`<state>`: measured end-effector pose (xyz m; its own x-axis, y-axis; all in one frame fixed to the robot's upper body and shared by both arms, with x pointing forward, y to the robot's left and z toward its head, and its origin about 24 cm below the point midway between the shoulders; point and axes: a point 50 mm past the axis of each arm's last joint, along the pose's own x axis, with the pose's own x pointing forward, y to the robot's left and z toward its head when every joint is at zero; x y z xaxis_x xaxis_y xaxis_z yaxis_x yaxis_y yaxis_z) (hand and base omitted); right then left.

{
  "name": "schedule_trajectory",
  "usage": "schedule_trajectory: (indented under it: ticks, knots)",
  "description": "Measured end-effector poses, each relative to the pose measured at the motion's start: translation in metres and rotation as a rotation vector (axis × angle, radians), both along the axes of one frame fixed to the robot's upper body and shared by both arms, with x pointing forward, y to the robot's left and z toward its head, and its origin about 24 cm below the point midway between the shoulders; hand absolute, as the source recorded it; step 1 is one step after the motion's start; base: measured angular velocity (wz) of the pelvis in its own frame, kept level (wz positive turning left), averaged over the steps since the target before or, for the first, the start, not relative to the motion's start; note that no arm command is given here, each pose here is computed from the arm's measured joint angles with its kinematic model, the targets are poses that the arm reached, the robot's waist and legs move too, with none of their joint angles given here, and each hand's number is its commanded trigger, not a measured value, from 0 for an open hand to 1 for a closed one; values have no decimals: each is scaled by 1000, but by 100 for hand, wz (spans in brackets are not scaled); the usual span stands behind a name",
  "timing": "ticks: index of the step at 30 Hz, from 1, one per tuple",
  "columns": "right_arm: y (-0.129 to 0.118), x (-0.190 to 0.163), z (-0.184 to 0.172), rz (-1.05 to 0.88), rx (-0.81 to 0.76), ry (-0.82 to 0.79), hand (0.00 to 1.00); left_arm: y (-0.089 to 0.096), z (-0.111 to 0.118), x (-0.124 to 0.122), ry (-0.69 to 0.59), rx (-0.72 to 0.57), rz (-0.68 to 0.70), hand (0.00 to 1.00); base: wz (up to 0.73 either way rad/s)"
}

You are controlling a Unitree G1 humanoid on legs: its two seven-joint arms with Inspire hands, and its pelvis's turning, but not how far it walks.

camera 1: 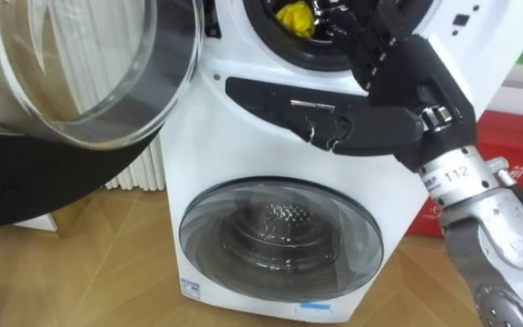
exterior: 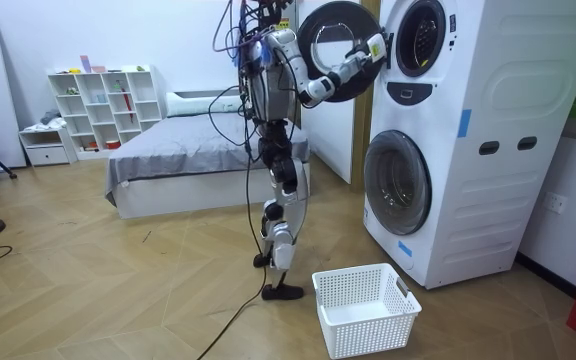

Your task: Pick clothes from washing machine

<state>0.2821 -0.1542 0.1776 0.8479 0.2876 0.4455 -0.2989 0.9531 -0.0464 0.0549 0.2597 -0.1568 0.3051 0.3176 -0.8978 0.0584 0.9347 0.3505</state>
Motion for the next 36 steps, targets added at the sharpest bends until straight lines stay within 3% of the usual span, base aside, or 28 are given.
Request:
schedule_trajectory:
  ticks: [7,10,17,22,30,36]
  knots:
    - [-8,14,-22,-73,-40,92,0,7,1,-4,15,15,27,0,2]
    - [-6,14,-24,-86,-41,98,0,10,0,-22,70,21,47,0,2]
    - [-7,19,-28,-115,-50,115,0,2,-3,-32,114,0,41,0,18]
    - [-6,19,-27,-127,-73,114,0,16,1,-40,105,29,98,0,-25]
    - [-11,19,-25,-203,-51,108,0,17,4,2,0,18,106,0,3]
    - [-12,19,-27,-227,-78,102,0,19,8,19,-40,27,78,0,-18]
